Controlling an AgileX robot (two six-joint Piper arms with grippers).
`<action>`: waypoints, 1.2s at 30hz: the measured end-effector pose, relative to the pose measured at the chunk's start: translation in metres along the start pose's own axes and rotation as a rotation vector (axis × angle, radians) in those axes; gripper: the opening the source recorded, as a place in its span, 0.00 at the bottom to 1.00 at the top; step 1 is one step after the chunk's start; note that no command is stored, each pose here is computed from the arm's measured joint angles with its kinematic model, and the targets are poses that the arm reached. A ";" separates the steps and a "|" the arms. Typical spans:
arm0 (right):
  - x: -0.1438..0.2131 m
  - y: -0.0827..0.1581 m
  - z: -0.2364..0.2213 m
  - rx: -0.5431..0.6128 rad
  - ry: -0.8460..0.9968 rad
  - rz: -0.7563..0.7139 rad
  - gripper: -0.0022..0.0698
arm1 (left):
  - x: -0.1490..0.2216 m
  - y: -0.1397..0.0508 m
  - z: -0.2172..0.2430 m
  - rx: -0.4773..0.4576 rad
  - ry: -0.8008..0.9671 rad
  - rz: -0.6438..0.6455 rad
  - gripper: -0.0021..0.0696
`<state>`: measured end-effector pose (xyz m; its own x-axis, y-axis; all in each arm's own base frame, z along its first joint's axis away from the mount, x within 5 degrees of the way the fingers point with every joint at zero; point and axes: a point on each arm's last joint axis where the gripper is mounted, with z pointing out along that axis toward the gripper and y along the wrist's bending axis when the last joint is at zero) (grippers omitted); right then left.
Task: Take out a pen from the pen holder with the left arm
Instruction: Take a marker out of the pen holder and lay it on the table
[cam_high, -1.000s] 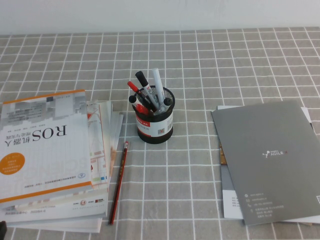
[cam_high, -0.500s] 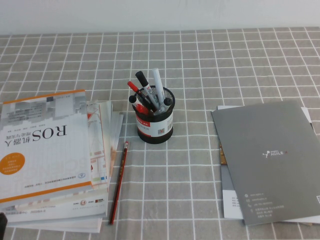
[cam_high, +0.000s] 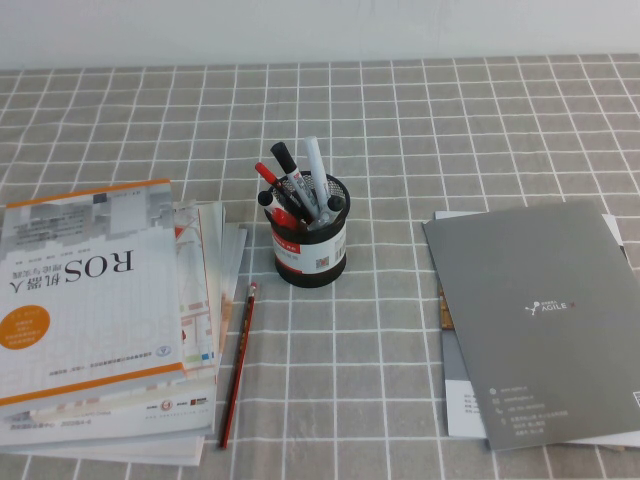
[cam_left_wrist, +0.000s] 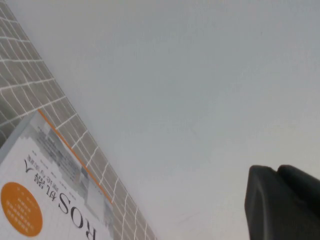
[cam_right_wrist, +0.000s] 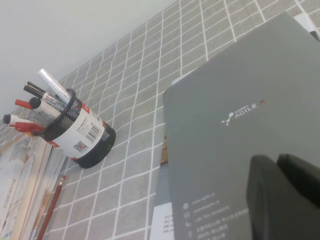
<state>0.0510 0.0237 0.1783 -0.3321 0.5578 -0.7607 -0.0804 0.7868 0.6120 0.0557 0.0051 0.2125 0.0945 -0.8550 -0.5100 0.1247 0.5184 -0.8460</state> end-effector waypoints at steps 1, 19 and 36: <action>0.000 0.000 0.000 0.000 0.000 0.000 0.01 | -0.001 0.000 0.000 0.000 -0.007 -0.002 0.03; 0.000 0.000 0.000 0.000 0.000 0.000 0.01 | -0.004 -0.071 0.018 0.075 0.484 0.679 0.03; 0.000 0.000 0.000 0.000 0.000 0.000 0.01 | 0.013 -0.089 0.120 0.047 0.959 0.912 0.03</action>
<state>0.0510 0.0237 0.1783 -0.3321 0.5578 -0.7607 -0.0804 0.7868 0.6120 0.1646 -0.0501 0.3004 -0.5668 0.1356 -0.8126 0.4248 0.8933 -0.1472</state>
